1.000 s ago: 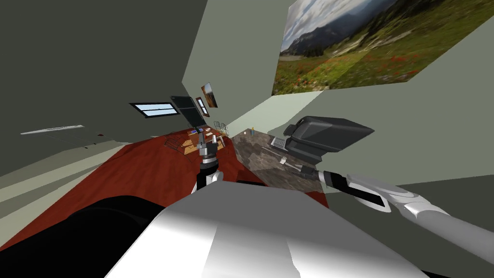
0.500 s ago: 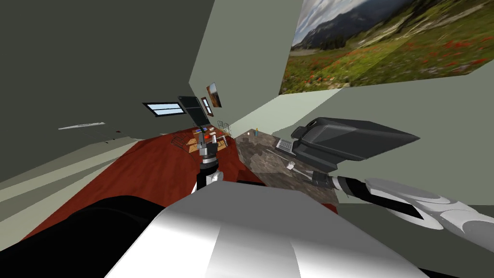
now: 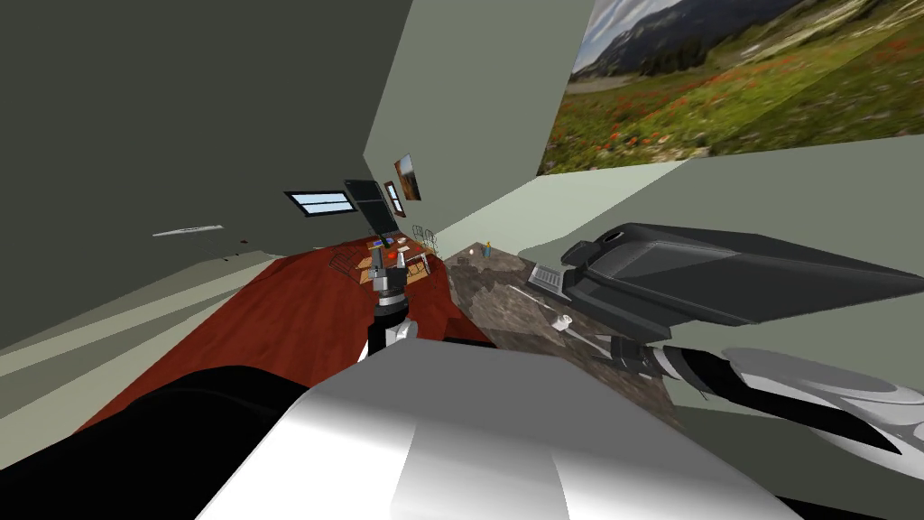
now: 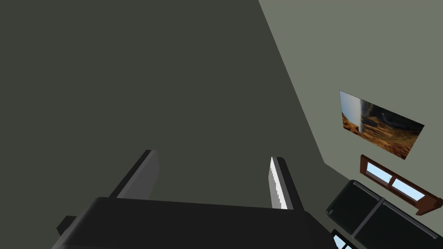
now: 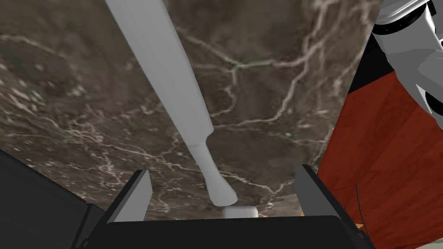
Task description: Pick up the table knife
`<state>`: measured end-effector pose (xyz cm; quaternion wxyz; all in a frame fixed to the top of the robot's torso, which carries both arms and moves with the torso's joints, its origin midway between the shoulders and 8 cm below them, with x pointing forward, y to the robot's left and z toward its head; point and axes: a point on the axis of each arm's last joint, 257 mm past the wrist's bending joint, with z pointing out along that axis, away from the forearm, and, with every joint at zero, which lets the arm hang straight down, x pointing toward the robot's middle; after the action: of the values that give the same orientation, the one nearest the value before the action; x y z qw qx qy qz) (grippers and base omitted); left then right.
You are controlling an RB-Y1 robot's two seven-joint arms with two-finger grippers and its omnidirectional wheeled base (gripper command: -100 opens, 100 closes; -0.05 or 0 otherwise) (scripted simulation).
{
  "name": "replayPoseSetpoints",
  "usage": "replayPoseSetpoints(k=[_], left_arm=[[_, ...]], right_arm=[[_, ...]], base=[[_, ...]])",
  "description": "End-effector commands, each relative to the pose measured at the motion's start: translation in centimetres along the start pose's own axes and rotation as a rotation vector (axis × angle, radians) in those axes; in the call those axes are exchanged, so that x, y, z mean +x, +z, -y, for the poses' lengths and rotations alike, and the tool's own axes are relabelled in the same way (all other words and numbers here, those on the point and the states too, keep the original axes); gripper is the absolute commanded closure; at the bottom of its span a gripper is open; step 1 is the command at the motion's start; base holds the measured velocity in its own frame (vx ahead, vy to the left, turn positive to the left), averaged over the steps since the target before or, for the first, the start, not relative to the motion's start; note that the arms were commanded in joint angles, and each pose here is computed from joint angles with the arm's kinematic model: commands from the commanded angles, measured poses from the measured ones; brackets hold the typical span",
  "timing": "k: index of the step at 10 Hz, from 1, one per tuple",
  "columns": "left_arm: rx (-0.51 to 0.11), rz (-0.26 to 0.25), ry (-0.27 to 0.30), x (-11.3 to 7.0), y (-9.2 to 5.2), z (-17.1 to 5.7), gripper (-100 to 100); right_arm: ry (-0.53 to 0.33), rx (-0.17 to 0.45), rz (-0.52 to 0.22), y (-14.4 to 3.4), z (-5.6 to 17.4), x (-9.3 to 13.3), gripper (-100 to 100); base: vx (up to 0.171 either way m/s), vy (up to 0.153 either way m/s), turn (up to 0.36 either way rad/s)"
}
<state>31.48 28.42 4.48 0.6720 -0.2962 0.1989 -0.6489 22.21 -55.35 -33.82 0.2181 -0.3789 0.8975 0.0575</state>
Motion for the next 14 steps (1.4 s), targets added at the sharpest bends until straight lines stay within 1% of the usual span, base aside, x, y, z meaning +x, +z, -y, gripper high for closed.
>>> replayPoseSetpoints(k=[1, 2, 3, 4, 5, 6, 7, 8, 10, 11, 12, 14], left_arm=[[0.000, 0.000, 0.000, 0.0, 0.0, 0.0, 0], [0.000, 0.000, 0.000, 0.0, 0.0, 0.0, 0], [0.000, 0.000, 0.000, 0.0, 0.0, 0.0, 0], [0.000, 0.000, 0.000, 0.0, 0.0, 0.0, 0], [0.000, 0.000, 0.000, 0.0, 0.0, 0.0, 0], [0.000, 0.000, 0.000, 0.0, 0.0, 0.0, 0], [0.000, 0.000, 0.000, 0.0, 0.0, 0.0, 0], [0.000, 0.000, 0.000, 0.0, 0.0, 0.0, 0], [0.000, 0.000, 0.000, 0.0, 0.0, 0.0, 0], [0.000, 0.000, 0.000, 0.0, 0.0, 0.0, 0], [0.000, 0.000, 0.000, 0.0, 0.0, 0.0, 0], [0.000, 0.000, 0.000, 0.0, 0.0, 0.0, 0]], right_arm=[[0.002, -0.005, -0.070, -1.3, 0.2, 2.6, -100], [0.003, -0.009, -0.110, -2.1, 0.0, 4.1, -100], [0.003, -0.009, -0.110, -2.1, 0.0, 4.1, -100], [0.004, -0.017, -0.179, -3.5, -0.2, 6.8, -100], [0.005, -0.020, -0.206, -4.1, -0.4, 7.8, -100], [0.005, -0.017, -0.184, -3.6, -0.1, 6.6, -100], [0.006, -0.018, -0.188, -3.7, -0.1, 6.7, 0], [0.014, -0.015, -0.187, -2.9, -0.6, 7.5, -100], [0.028, -0.012, -0.187, -1.8, -1.5, 8.6, -100], [0.024, -0.015, -0.186, -2.1, -1.3, 8.1, -100], [0.024, -0.015, -0.187, -2.1, -1.4, 8.1, 100], [0.024, -0.018, -0.186, -2.0, -1.5, 8.1, 100]], base=[[0.077, 0.066, 0.107], [0.078, 0.074, 0.100], [0.046, 0.038, 0.023], [0.055, 0.048, 0.114], [0.070, 0.052, 0.113], [0.031, 0.020, 0.013], [0.006, 0.004, -0.002], [0.014, -0.001, 0.066], [0.024, -0.011, 0.083], [0.010, -0.007, 0.006], [0.000, 0.000, 0.000], [0.000, 0.000, 0.000]])
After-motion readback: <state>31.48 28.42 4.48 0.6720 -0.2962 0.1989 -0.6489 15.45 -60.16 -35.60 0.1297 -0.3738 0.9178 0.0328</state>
